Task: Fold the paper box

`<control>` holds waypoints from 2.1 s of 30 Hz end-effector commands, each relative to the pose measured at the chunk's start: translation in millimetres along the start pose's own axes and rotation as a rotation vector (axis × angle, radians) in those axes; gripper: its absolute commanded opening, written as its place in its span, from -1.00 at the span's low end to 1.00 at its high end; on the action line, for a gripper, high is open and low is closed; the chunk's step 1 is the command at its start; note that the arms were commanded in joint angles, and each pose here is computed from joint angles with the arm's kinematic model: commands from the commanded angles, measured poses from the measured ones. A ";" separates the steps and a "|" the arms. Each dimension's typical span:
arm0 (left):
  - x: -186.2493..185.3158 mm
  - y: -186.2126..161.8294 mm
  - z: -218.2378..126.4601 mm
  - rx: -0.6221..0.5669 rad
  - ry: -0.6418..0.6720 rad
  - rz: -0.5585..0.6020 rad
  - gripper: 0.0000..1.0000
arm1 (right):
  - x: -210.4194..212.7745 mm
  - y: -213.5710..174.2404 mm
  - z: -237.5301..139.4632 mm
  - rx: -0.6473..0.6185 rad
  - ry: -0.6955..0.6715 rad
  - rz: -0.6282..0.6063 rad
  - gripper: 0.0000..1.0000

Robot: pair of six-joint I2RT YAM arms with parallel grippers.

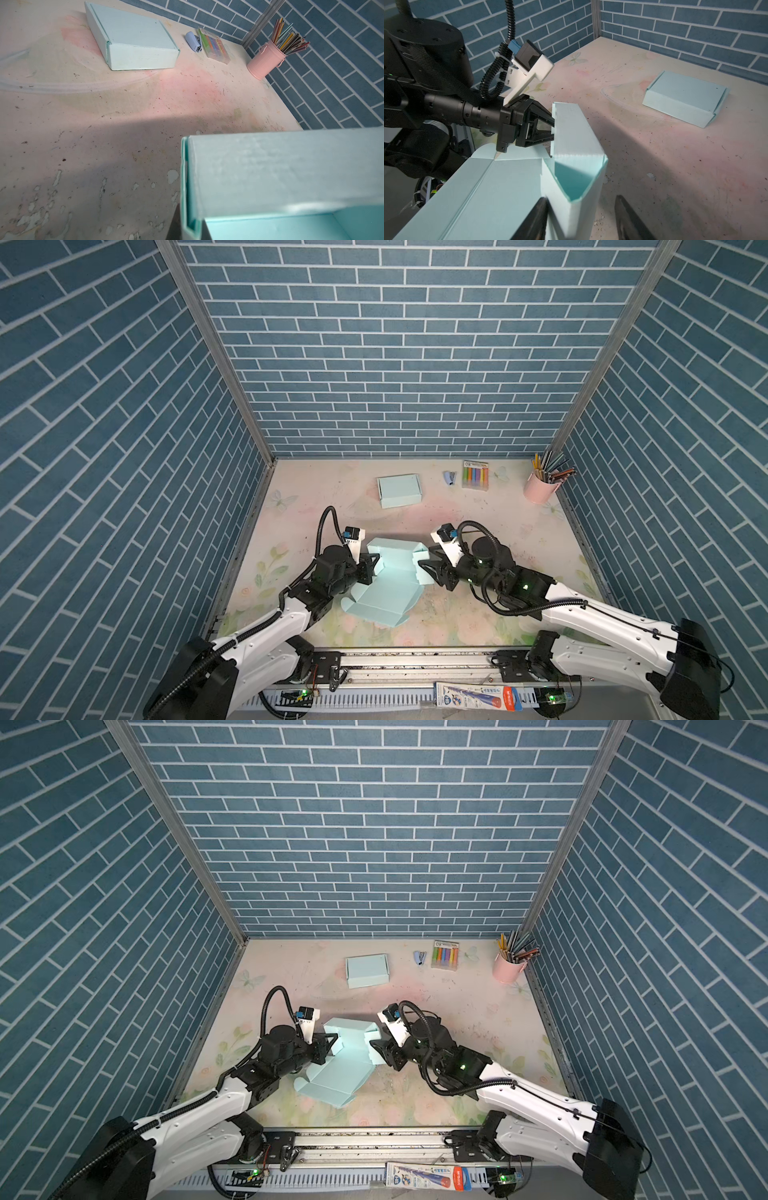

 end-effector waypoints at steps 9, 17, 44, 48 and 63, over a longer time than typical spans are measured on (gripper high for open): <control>3.3 15.8 1.2 -0.057 0.044 -0.054 -1.00 | -20.3 -0.1 26.7 0.012 -0.211 0.089 -0.02; 15.1 7.7 -2.2 -0.045 0.199 -0.133 -1.00 | -19.2 -2.4 62.5 0.107 -0.403 0.044 -0.07; 20.3 -22.0 -3.6 -0.034 0.412 -0.109 -1.00 | 23.2 -8.4 46.6 0.106 -0.251 0.066 0.34; 18.9 -20.5 -5.5 -0.045 0.395 -0.095 -1.00 | 32.8 -1.6 23.6 0.019 -0.122 0.078 0.35; 13.7 -15.5 -3.9 -0.043 0.362 -0.071 -1.00 | -0.9 -3.7 7.0 -0.011 -0.124 0.107 0.06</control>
Point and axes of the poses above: each gripper's point midway between its finger pads, its own z axis out along the fingers, its own x axis along the line the jaws close on, y = z × x, the point moved 6 cm from there along -z, back along the fingers, and after that the axes turned 12 degrees about z, right-handed, at the moved point
